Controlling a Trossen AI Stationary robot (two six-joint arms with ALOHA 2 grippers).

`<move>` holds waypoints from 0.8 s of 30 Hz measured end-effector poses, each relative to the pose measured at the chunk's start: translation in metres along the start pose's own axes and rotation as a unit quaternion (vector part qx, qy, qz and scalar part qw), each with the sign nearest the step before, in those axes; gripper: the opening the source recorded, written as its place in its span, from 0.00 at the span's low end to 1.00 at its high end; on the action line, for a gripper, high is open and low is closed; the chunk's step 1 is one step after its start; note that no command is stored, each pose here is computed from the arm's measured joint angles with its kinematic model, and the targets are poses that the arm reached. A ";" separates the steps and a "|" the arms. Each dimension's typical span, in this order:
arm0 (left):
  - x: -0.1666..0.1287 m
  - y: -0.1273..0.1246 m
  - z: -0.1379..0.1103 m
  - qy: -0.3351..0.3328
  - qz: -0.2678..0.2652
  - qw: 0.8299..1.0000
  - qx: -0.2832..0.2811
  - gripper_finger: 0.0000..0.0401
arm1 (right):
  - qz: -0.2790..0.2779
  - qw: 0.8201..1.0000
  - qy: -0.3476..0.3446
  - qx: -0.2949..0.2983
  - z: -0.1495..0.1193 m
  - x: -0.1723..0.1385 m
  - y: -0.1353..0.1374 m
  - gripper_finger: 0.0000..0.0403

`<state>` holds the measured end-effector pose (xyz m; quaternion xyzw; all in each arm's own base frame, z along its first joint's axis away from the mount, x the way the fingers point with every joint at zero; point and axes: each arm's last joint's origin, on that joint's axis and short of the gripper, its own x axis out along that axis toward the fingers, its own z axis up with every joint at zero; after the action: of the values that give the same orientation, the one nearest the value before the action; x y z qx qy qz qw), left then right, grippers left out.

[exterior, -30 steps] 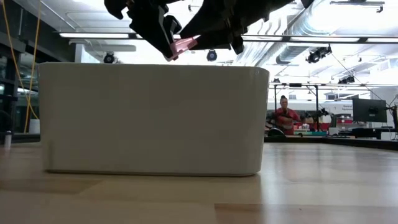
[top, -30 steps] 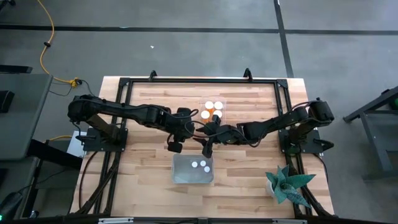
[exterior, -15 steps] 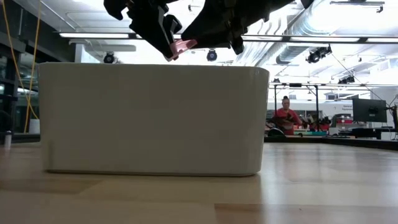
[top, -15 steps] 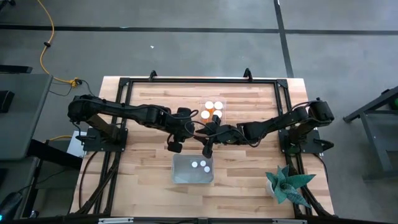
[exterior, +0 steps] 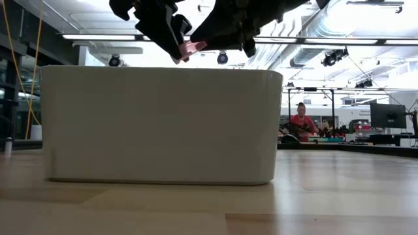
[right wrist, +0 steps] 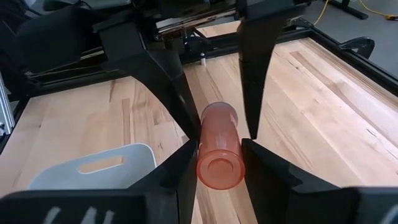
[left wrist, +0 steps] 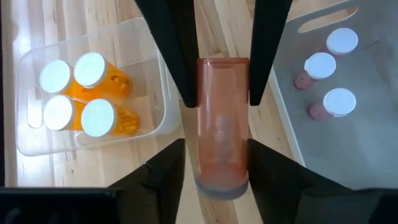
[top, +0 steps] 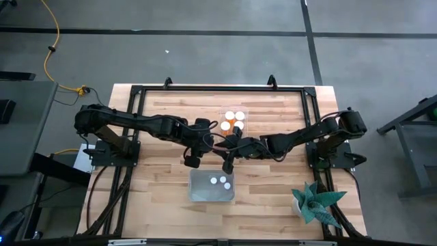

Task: Pick and place medicine bottles into bin by pill shape (circle, oval)
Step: Put the pink pill bottle into the gray bin

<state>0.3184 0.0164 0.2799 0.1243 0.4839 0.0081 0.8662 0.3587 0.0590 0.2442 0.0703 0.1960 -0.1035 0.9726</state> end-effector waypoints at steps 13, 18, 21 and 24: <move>-0.018 0.013 0.011 -0.012 0.003 1.000 -0.012 0.54 | -0.022 0.999 0.022 -0.026 0.002 -0.011 -0.005 0.28; -0.036 0.025 0.021 -0.032 0.004 0.999 -0.009 0.54 | -0.042 0.998 0.023 -0.043 0.010 -0.026 -0.009 0.28; -0.051 0.033 0.020 -0.031 -0.009 0.999 -0.022 0.54 | -0.054 0.997 0.031 -0.049 0.015 -0.038 -0.013 0.28; -0.071 0.040 0.013 -0.071 -0.043 0.993 -0.086 0.54 | -0.072 0.995 0.045 -0.057 0.018 -0.052 -0.018 0.28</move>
<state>0.2958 0.0434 0.3548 0.0287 0.4236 0.0033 0.9054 0.3140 0.0470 0.2795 0.0054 0.2498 -0.1585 0.9552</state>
